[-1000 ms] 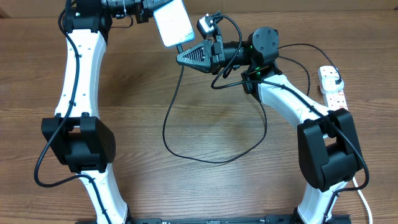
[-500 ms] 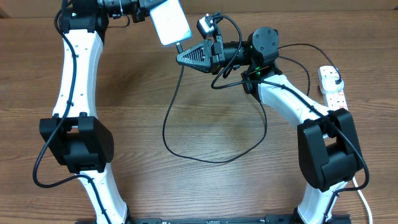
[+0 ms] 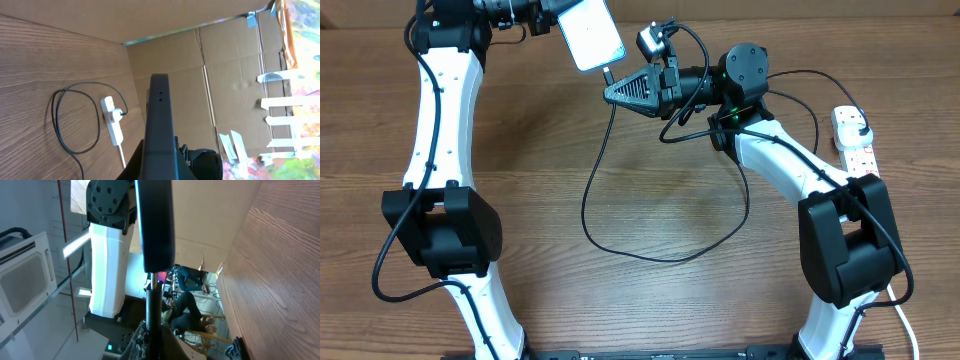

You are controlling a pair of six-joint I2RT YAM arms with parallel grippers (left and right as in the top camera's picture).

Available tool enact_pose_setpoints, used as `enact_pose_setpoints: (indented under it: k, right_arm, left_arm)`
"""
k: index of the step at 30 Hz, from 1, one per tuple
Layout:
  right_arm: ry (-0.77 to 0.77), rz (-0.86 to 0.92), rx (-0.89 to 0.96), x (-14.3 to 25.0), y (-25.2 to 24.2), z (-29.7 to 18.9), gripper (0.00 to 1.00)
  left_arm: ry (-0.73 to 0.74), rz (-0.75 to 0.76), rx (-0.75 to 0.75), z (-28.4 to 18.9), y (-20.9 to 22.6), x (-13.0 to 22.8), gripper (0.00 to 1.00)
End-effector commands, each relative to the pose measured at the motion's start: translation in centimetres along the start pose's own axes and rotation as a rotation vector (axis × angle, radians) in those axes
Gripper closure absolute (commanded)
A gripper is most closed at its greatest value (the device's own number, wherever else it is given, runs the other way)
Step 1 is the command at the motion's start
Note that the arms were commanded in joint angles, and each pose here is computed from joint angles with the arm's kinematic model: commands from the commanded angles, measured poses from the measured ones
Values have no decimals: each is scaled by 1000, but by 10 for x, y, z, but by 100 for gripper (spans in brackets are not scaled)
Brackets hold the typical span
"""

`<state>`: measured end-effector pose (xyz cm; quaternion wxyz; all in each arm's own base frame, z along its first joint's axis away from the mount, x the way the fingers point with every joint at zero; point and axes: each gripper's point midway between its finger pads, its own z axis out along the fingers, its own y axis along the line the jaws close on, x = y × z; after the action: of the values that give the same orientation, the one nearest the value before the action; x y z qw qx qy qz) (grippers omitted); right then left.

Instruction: Plug charger to phone and switch on socket

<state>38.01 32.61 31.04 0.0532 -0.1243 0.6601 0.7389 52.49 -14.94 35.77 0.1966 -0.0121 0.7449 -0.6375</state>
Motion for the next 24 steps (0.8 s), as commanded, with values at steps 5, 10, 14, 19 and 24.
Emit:
enact_pose_setpoints:
  k: [5, 10, 14, 19, 24]
  right_arm:
    - [-12, -71, -16, -2, 28, -3, 96]
    - [-12, -71, -16, -2, 28, -3, 96]
    - [-12, -72, -16, -2, 28, -3, 96]
    - [-12, -74, -16, -2, 28, -3, 96]
    - [-13, -74, -16, -3, 28, -3, 96]
  left_arm:
    - [53, 76, 39, 8, -13, 12, 96]
    - [60, 72, 44, 9, -14, 13, 96]
    - [70, 59, 50, 9, -15, 15, 96]
    - [81, 52, 58, 8, -16, 17, 96]
    - [103, 52, 75, 7, -19, 20, 96]
